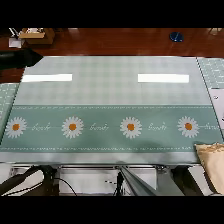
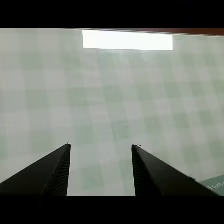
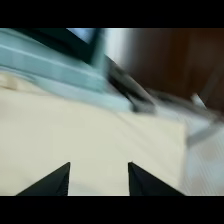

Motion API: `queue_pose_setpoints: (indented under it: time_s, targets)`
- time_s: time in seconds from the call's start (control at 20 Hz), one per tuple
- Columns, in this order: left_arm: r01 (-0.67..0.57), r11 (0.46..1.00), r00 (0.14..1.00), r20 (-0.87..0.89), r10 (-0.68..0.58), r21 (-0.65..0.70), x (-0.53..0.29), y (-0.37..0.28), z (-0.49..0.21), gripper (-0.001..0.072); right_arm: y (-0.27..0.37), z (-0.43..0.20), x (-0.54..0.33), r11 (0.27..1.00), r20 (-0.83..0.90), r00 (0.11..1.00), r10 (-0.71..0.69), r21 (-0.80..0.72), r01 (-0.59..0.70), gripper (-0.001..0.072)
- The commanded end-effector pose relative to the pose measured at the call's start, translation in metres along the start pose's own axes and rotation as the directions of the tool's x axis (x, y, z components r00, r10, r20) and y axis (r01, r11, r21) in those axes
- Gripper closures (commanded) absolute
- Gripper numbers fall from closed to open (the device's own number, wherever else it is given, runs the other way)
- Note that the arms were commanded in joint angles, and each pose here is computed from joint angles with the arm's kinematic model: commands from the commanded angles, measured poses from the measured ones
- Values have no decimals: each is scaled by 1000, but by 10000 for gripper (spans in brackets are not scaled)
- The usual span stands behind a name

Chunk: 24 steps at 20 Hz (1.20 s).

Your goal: Fold the shirts.

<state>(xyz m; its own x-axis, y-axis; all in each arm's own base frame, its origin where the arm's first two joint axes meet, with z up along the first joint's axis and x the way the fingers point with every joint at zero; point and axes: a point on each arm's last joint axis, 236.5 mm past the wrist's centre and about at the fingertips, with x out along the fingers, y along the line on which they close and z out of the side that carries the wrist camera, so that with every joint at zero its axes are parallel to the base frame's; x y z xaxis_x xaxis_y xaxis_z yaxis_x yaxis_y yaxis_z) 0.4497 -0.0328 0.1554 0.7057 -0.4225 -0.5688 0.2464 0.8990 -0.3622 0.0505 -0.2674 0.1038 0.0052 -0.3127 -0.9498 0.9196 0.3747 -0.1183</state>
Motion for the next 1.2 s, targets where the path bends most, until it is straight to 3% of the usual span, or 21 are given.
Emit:
queue_pose_setpoints:
  time_s: [0.0, 0.1, 0.2, 0.25, 0.35, 0.4, 0.5, 0.75, 1.15]
  targets:
    - [47, 999, 998, -33, -47, 2, 30, -14, -9, 217, 197, 74, -62, 810, 257, 780, 571, -331, -484, 286]
    - [97, 994, 990, -104, -92, 44, 53, -40, -28, 213, 293, 47, -86, 660, 172, 692, 701, -526, -536, 286]
    - [95, 988, 979, -191, -70, 124, 68, -63, -52, 213, 354, -1, -78, 585, 50, 721, 691, -624, -518, 280]
    - [60, 988, 971, -239, -25, 141, 72, -68, -66, 207, 372, -29, -66, 561, -14, 760, 650, -666, -492, 246]
    - [-55, 972, 937, -325, 129, 227, 74, -57, -92, 65, 384, -78, -37, 498, -129, 847, 517, -759, -419, 152]
    - [-112, 956, 911, -357, 208, 272, 73, -47, -102, 43, 381, -97, -23, 470, -171, 884, 435, -794, -385, 119]
    - [-181, 944, 854, -432, 289, 274, 66, -37, -124, 9, 379, -126, -5, 410, -228, 921, 317, -842, -349, 119]
    - [-181, 948, 814, -501, 294, 261, 58, -37, -140, 17, 389, -150, -8, 350, -257, 917, 305, -865, -359, 121]
    - [-182, 948, 813, -502, 294, 260, 58, -37, -141, 17, 388, -149, -7, 351, -254, 919, 302, -866, -355, 121]
